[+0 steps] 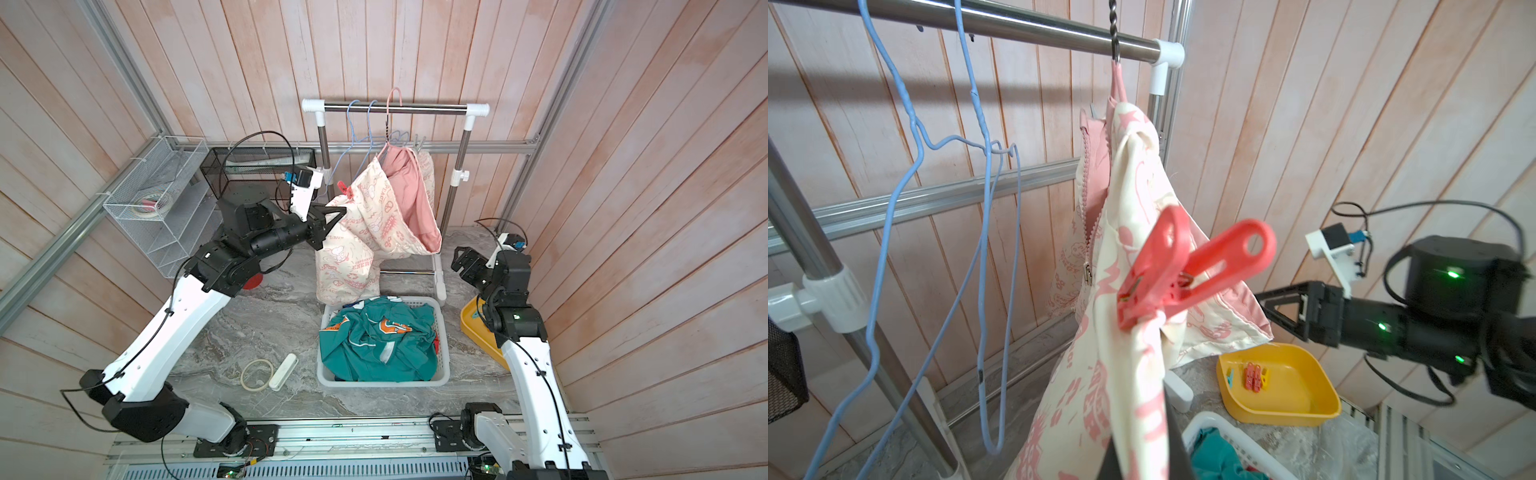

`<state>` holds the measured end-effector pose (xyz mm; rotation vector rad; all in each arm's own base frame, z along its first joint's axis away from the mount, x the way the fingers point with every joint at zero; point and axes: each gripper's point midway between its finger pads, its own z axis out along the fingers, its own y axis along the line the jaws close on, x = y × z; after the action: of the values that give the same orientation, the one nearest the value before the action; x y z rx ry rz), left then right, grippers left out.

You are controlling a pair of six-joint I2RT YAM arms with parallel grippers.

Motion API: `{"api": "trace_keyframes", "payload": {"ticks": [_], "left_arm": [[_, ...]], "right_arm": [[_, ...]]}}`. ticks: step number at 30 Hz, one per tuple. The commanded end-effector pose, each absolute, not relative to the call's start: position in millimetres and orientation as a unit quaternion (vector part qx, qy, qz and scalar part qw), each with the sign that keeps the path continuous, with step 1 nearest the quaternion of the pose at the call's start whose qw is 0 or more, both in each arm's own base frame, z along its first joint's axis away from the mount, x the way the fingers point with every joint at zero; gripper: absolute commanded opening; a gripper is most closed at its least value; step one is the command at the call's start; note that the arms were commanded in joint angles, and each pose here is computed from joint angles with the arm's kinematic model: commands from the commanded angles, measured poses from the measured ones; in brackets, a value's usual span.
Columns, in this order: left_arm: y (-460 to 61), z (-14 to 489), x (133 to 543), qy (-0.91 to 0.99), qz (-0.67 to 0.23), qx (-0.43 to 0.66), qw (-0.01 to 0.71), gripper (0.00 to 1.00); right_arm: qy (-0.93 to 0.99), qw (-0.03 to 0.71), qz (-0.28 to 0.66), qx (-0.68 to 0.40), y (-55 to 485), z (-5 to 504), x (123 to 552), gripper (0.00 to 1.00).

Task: Remove the clothespins securing jackets to the hanger
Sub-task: Pick up the hanger from the clothesline, then adjust the jacket in the basket.

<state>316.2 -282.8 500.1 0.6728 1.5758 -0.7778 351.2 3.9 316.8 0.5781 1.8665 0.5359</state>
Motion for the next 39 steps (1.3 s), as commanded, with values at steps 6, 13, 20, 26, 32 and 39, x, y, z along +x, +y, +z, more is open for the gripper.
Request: {"api": "trace_keyframes", "payload": {"ticks": [6, 13, 20, 26, 32, 39], "left_arm": [[-244.8, 594.4, 217.1, 0.551, -0.413, 0.317, 0.652, 0.0], [-226.9, 613.6, 176.3, 0.524, -0.43, 0.334, 0.655, 0.0], [-219.4, 629.2, 152.6, 0.503, -0.444, 0.35, 0.654, 0.0], [-224.5, 644.1, 137.9, 0.471, -0.474, 0.374, 0.643, 0.0], [-229.7, 659.6, 128.0, 0.444, -0.503, 0.39, 0.63, 0.0], [-241.6, 666.6, 129.0, 0.422, -0.534, 0.404, 0.611, 0.0]], "right_arm": [[0.759, 0.531, 0.283, 0.249, -8.2, 320.5, 396.7, 0.92], [0.753, 0.545, 0.289, 0.231, -10.2, 337.5, 432.7, 0.9], [0.77, 0.555, 0.246, 0.197, -18.0, 350.2, 450.0, 0.89], [0.765, 0.556, 0.262, 0.194, -10.6, 337.3, 432.1, 0.87], [0.776, 0.527, 0.306, 0.166, 15.4, 326.4, 430.4, 0.81], [0.75, 0.554, 0.337, 0.128, 41.1, 354.4, 386.8, 0.82]]}}
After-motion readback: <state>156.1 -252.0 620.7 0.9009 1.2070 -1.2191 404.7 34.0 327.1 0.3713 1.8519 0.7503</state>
